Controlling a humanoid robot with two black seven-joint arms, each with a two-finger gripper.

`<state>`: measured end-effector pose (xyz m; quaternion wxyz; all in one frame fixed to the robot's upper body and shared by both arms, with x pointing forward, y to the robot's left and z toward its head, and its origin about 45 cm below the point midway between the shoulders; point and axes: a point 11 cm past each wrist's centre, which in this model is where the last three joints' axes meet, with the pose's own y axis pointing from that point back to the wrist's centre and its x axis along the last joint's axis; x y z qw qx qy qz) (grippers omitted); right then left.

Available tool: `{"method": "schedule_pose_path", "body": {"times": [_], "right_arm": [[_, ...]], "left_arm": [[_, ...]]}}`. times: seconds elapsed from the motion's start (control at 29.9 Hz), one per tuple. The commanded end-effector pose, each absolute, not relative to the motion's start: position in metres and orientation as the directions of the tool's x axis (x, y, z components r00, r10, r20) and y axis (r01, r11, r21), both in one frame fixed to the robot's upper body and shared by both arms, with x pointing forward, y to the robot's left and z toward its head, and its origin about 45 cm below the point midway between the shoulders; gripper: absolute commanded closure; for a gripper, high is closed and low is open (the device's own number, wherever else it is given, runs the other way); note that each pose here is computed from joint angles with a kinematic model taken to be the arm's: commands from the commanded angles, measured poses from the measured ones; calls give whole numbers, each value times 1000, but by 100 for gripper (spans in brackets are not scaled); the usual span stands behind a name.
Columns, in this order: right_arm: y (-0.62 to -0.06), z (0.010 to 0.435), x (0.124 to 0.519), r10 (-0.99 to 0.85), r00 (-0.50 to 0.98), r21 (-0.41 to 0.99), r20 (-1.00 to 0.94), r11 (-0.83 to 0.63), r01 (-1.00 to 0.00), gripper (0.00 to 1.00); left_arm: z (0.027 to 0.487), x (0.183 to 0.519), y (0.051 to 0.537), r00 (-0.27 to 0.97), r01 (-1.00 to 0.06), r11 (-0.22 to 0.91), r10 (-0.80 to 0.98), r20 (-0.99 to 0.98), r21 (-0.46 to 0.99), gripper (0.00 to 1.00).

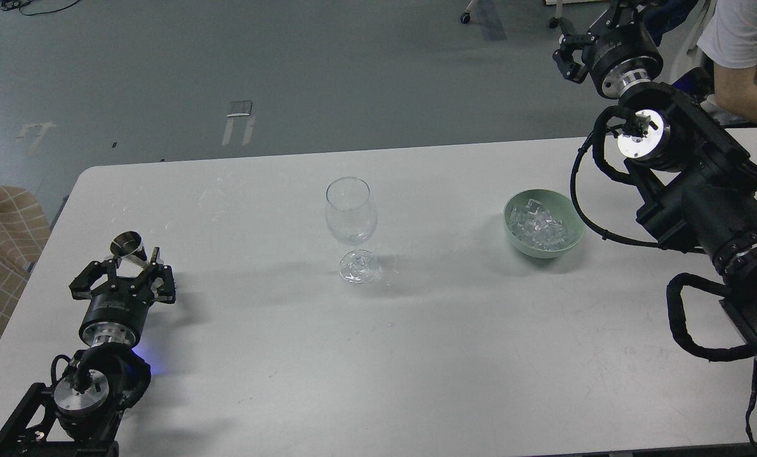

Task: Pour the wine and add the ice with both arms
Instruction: 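Close the left gripper around the metal jigger, then lift the jigger with the left gripper toward the wine glass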

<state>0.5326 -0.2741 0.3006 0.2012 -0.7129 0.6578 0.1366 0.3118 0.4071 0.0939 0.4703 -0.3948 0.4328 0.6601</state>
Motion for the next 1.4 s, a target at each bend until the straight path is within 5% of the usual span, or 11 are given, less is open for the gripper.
{"method": "schedule_pose_path", "body": {"times": [0.0, 0.43, 0.84, 1.37], "right_arm": [[-274, 300, 532, -883, 96, -105, -460, -53, -993, 0], [-274, 298, 532, -884, 94, -102, -457, -53, -993, 0], [-276, 295, 531, -884, 89, -97, -459, -50, -994, 0], [-276, 295, 531, -884, 88, -96, -459, -50, -994, 0]], "left_arm": [[95, 317, 407, -243, -963, -186, 277, -930, 197, 46], [92, 322, 409, -250, -957, -209, 249, -936, 200, 49], [100, 330, 409, -226, -961, -213, 241, -944, 176, 69], [105, 331, 407, -186, -970, -203, 244, -952, 137, 69]]}}
